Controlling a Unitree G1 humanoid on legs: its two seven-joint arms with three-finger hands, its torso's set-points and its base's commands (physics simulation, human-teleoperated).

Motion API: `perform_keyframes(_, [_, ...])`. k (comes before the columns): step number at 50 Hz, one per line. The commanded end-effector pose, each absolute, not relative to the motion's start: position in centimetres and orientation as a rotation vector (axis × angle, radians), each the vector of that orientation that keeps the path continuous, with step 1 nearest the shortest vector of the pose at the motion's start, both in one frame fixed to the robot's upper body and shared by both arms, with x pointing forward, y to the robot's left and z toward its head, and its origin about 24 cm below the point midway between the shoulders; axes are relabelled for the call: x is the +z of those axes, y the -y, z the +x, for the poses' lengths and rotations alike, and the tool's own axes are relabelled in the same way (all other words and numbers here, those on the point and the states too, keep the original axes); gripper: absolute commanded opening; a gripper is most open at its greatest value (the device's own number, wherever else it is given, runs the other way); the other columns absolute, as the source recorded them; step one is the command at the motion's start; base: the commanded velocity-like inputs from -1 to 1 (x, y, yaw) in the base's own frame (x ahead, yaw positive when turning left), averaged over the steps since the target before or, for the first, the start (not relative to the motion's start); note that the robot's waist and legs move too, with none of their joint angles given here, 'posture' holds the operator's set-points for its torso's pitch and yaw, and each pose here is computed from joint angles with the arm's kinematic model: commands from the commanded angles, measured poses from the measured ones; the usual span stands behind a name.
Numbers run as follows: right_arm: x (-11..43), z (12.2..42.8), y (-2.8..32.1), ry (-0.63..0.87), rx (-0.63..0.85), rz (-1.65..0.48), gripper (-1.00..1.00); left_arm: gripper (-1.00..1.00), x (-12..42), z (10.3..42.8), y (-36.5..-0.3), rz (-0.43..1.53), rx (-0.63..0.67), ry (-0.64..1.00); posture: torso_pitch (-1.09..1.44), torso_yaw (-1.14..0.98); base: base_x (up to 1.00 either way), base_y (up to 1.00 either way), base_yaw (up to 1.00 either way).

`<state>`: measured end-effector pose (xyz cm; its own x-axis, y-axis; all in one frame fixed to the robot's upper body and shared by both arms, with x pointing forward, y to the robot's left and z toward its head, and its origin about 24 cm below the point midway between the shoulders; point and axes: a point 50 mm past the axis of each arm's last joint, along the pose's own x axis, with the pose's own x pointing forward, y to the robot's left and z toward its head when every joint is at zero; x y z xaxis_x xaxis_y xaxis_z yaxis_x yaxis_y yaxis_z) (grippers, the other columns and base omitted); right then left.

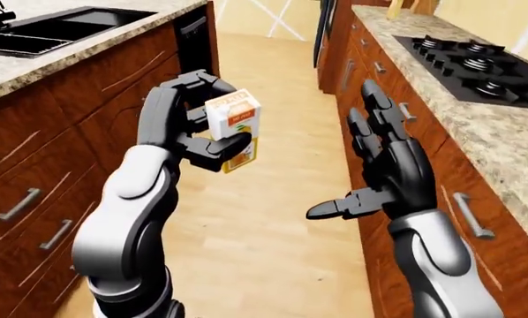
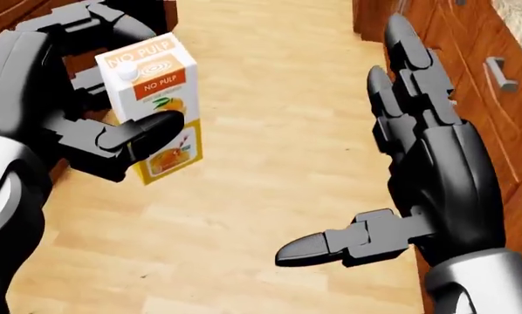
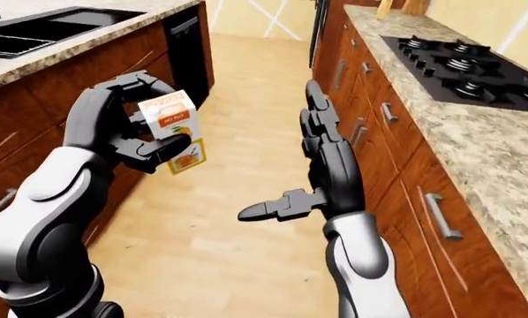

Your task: Move the drinks to the dining counter.

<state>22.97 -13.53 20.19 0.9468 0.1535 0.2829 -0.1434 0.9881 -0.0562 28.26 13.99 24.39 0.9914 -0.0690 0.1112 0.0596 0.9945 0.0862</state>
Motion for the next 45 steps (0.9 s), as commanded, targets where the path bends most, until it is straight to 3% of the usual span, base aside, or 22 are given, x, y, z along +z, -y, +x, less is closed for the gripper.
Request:
perform_keyframes(1, [21.4,22.6,13.6,0.377,0.141,-0.046,1.00,-1.00,26.5,27.5,-13.4,0.077,-0.104,0.252,0.00,0.00,0.45,0.00,1.00])
perform_keyframes(6, [21.2,22.7,13.7,0.370,0.125,-0.055,1.00,-1.00,26.4,27.5,-13.3,0.078,-0.104,0.252,0.00,0.00,0.45,0.00,0.93])
perform_keyframes(7, [21.0,23.1,14.1,0.352,0.065,-0.093,1.00,-1.00,26.4,27.5,-13.4,0.078,-0.103,0.252,0.00,0.00,0.00,0.00,0.00])
perform_keyframes(12, [21.1,23.0,14.0,0.365,0.086,-0.078,1.00,-1.00,26.4,27.4,-13.4,0.078,-0.102,0.252,0.00,0.00,0.12,0.00,0.00])
perform_keyframes(31, [21.3,22.7,13.7,0.380,0.118,-0.073,1.00,-1.00,26.4,27.3,-13.6,0.083,-0.098,0.255,0.00,0.00,0.86,0.00,0.00])
perform_keyframes(45, [22.1,22.1,13.5,0.386,0.149,-0.037,1.00,-1.00,27.3,26.8,-13.5,0.088,-0.101,0.265,0.00,0.00,0.00,0.00,0.97])
